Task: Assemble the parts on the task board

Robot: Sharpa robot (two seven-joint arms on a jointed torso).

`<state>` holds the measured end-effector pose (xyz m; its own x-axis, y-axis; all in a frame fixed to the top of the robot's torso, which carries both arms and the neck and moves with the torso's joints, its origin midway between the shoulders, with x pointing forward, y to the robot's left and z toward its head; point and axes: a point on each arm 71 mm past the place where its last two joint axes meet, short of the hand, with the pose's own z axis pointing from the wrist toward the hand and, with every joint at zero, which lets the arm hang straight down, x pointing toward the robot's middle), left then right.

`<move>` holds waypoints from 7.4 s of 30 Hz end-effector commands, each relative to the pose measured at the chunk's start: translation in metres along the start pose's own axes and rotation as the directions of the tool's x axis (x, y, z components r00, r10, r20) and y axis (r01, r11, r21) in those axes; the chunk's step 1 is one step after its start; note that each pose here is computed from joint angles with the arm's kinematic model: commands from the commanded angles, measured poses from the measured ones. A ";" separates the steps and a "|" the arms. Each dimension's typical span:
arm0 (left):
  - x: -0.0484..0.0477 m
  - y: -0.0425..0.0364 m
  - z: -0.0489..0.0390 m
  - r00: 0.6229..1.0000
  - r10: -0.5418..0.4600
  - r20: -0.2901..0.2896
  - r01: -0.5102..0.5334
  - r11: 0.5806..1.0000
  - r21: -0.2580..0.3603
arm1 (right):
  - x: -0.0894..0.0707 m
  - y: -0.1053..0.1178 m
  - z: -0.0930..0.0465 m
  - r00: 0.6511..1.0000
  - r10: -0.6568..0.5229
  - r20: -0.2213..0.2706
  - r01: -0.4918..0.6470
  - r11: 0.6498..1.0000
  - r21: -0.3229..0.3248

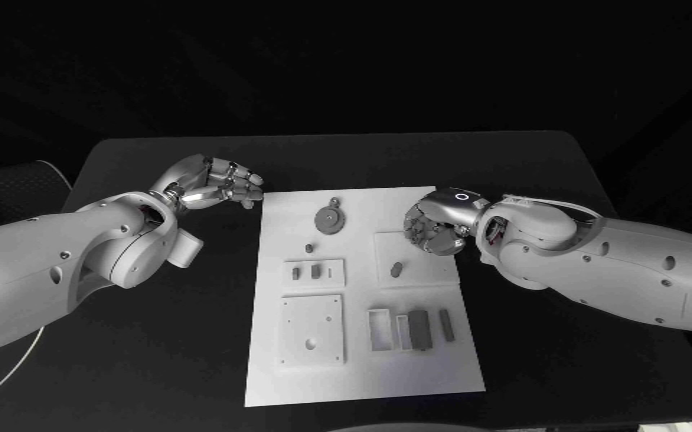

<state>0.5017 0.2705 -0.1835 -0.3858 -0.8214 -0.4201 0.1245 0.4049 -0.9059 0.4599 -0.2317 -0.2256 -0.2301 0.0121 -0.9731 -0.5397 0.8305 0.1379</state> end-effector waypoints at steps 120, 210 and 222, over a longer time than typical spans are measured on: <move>0.0012 0.0013 0.0235 1.000 0.005 0.014 -0.005 1.000 0.004 | 0.026 0.162 0.045 0.987 -0.006 -0.158 -0.057 0.919 -0.390; 0.0028 0.0000 0.0207 1.000 0.000 0.006 0.000 1.000 0.010 | 0.051 0.162 0.045 0.963 -0.086 -0.257 -0.020 0.923 -0.384; 0.0018 0.0010 0.0201 1.000 0.001 0.009 -0.001 1.000 0.001 | 0.047 0.157 0.045 0.976 -0.038 -0.215 -0.043 0.933 -0.358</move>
<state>0.5198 0.2625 -0.1868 -0.3711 -0.8235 -0.4290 0.1255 0.4133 -0.9019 0.4006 -0.0734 -0.2560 -0.3759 -0.1478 -0.9148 -0.7905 0.5663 0.2333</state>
